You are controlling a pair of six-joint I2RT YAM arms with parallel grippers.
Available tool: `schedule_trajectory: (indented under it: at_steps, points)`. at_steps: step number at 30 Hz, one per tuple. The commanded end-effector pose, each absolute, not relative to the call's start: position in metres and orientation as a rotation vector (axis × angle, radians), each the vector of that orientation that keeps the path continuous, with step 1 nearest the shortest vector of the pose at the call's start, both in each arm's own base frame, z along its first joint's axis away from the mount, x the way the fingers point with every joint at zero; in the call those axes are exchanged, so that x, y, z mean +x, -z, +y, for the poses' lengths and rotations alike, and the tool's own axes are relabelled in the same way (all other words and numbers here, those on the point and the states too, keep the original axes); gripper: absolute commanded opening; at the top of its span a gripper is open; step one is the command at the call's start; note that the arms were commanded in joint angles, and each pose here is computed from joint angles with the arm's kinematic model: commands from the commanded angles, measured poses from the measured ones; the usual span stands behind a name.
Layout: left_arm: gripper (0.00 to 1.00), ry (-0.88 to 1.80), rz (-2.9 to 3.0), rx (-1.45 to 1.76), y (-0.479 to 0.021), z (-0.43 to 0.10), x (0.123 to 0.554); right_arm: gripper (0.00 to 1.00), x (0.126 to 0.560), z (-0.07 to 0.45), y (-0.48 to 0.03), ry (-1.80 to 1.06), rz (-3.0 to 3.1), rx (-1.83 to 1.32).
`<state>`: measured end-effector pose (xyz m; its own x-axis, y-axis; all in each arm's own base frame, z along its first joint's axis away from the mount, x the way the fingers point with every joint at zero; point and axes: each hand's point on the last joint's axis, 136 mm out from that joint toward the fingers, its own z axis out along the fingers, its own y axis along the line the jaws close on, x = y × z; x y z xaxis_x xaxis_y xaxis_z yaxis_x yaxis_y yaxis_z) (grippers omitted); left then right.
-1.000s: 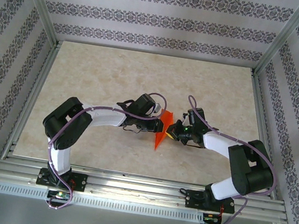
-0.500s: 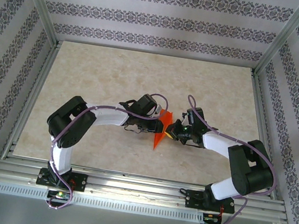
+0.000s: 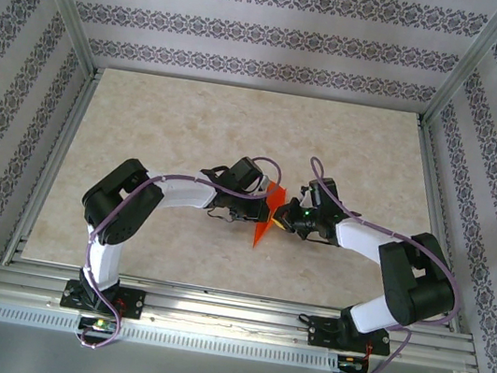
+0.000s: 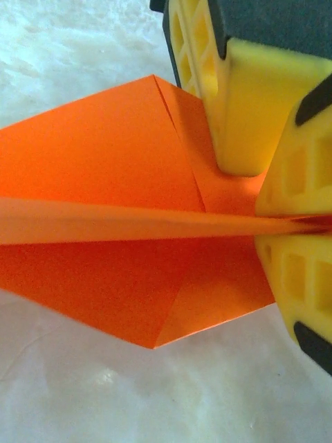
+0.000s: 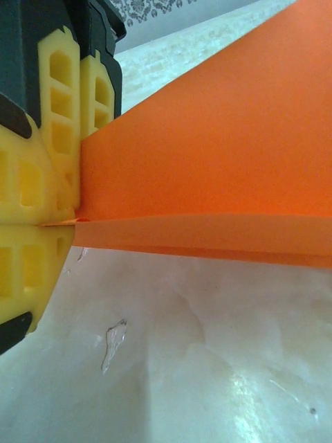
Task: Fold a paper plane with a square sheet of paper (pick it up from the middle)
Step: Move a paper plane to the center of the table.
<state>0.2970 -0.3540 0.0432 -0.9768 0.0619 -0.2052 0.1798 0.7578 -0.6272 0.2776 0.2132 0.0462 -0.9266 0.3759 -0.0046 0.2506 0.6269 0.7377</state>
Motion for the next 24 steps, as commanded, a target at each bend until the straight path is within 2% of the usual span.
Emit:
schedule_trajectory:
  at_steps: [1,2,3,4,10,14,24]
  points:
    - [0.07,0.956,2.788,0.235,-0.046,-0.352,0.295,0.03,0.284,0.220,-0.061,-1.223,2.650,0.476]
    - [0.07,0.923,2.790,0.228,-0.045,-0.348,0.296,0.06,0.284,0.219,-0.062,-1.223,2.648,0.474]
    - [0.07,0.866,2.803,0.211,-0.043,-0.341,0.298,0.15,0.285,0.218,-0.064,-1.227,2.641,0.472]
    - [0.06,0.817,2.813,0.201,-0.042,-0.335,0.299,0.19,0.285,0.216,-0.066,-1.230,2.634,0.468]
    - [0.05,0.583,2.804,0.142,-0.049,-0.296,0.307,0.38,0.285,0.197,-0.075,-1.182,2.600,0.485]
    - [0.05,0.407,2.801,0.105,-0.051,-0.269,0.314,0.39,0.283,0.183,-0.075,-1.168,2.583,0.521]
    - [0.08,0.334,2.817,0.004,-0.041,-0.249,0.321,0.40,0.278,0.179,-0.069,-1.174,2.596,0.547]
